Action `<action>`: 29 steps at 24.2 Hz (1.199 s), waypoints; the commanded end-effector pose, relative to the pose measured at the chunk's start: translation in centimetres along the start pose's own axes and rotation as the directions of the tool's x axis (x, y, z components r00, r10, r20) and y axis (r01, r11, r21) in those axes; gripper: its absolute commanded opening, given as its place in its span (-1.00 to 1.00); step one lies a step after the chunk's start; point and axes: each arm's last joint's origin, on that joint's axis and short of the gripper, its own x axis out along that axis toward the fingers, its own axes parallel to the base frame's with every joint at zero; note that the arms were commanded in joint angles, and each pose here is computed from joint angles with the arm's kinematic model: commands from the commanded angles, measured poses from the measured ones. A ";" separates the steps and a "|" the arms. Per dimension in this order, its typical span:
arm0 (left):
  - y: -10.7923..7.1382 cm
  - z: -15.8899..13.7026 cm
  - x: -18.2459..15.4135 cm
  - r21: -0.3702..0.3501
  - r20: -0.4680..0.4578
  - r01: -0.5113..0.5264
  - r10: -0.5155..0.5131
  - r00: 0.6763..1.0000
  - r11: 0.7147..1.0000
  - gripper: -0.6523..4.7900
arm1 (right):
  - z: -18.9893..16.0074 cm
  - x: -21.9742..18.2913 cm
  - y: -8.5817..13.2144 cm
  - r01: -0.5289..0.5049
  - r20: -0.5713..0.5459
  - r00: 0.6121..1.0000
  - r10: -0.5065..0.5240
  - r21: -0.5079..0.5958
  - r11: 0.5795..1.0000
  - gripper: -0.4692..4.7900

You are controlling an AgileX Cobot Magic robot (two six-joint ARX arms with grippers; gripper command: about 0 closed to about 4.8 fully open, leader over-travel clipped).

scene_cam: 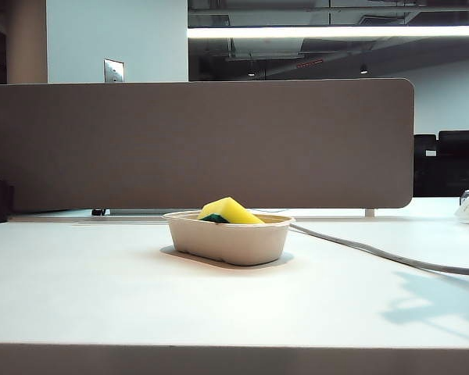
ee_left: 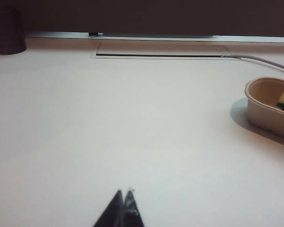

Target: Pick up the cleaning sponge from the table and place it into the paper lunch box.

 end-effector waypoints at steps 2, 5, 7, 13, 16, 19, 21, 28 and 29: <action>0.0 0.1 0.0 0.002 0.008 0.004 -0.004 1.000 1.000 -0.78 | -2.0 -0.6 -0.3 0.042 -0.161 0.986 -0.047 -0.031 0.999 -0.84; 0.0 0.1 0.0 0.002 0.008 0.004 -0.004 1.000 1.000 -0.78 | -2.5 -0.7 -0.4 0.047 -0.211 0.976 -0.056 -0.043 0.998 -0.84; 0.0 0.1 0.0 0.002 0.008 0.004 -0.004 1.000 1.000 -0.78 | -2.7 -0.7 -0.4 0.047 -0.229 0.972 -0.057 -0.049 0.998 -0.84; 0.0 0.1 0.0 0.002 0.009 0.005 -0.005 1.000 1.000 -0.78 | -3.0 -0.9 -0.9 0.089 -0.166 0.981 -0.096 -0.049 0.995 -0.84; 0.0 0.1 0.0 0.002 0.008 0.004 -0.004 1.000 1.000 -0.78 | -4.7 -0.7 -2.0 0.131 -0.066 0.989 -0.132 -0.013 0.991 -0.84; 0.0 0.1 0.0 0.002 0.008 0.005 -0.005 1.000 1.000 -0.78 | -7.6 -0.8 -3.5 0.122 0.033 0.992 -0.124 0.061 0.991 -0.84; 0.0 0.1 0.0 0.002 0.008 0.004 -0.005 1.000 1.000 -0.78 | -9.4 -1.0 -4.4 0.106 0.085 0.990 -0.113 0.086 0.991 -0.84; 0.0 0.1 0.0 0.002 0.008 0.004 -0.005 1.000 1.000 -0.78 | -15.2 -2.4 -6.2 0.142 0.231 0.959 -0.165 0.112 0.983 -0.84; 0.0 0.1 0.0 0.002 0.008 0.004 -0.005 1.000 1.000 -0.78 | -15.5 -2.5 -6.3 0.157 0.242 0.953 -0.181 0.117 0.981 -0.84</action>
